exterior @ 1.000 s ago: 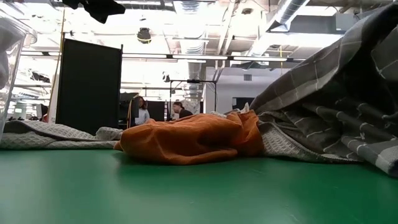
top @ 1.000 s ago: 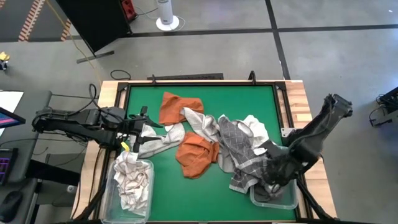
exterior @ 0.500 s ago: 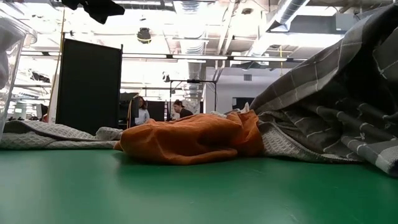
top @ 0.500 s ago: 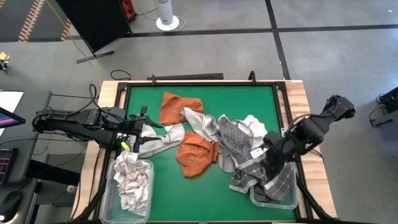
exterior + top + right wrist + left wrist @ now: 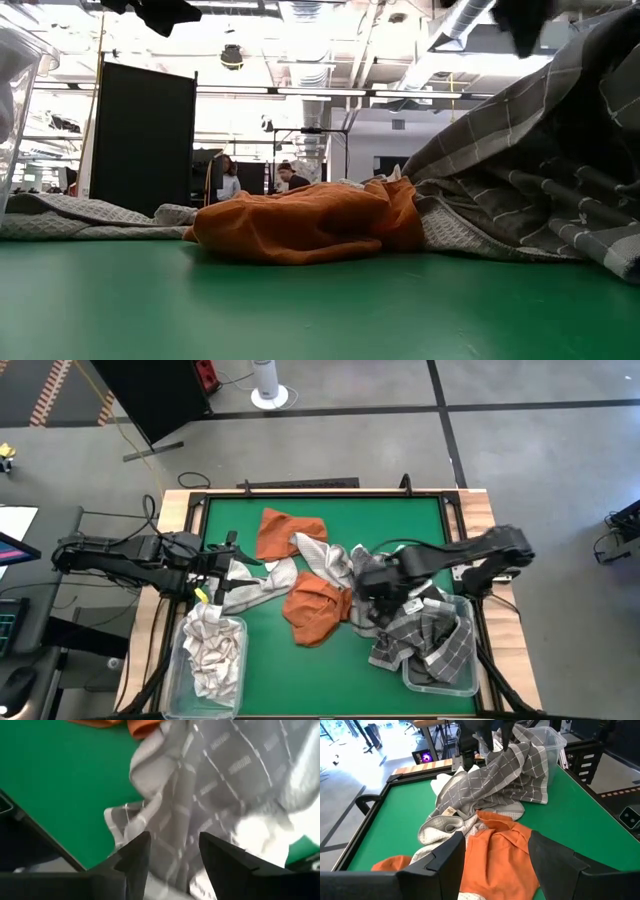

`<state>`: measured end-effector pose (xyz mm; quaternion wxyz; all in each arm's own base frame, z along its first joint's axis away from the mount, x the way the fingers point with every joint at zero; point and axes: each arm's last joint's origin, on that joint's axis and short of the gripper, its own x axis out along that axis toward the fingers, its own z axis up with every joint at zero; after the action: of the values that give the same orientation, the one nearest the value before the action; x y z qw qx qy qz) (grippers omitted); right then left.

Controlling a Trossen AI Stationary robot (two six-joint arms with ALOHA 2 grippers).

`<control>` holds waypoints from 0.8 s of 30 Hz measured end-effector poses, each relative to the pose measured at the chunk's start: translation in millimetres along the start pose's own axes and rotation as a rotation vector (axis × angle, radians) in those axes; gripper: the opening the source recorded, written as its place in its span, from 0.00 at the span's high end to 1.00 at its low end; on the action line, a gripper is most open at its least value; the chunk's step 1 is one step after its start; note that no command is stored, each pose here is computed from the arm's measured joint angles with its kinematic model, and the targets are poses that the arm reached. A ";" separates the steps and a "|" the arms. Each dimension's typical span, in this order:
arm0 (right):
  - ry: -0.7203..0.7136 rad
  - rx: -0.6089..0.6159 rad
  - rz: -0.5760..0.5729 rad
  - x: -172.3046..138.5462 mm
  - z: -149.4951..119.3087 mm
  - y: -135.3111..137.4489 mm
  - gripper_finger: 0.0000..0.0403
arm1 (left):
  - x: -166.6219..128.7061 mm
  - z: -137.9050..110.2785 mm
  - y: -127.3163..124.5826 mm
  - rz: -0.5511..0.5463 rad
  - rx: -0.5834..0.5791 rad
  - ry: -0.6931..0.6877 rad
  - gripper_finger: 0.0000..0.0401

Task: Sort towels by color in basket
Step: Put the gray squared towel into the right transparent bin

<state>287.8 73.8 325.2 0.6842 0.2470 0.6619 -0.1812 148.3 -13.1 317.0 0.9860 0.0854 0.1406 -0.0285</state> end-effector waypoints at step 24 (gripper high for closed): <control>0.418 -0.212 -0.337 152.5 91.9 3.0 0.48 | -2.0 -5.1 1.1 0.051 0.024 0.055 0.48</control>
<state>373.4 35.2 174.0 0.5152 0.0926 0.8355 -0.1671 145.0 -11.1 313.0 0.9810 0.1014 0.1651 -0.0028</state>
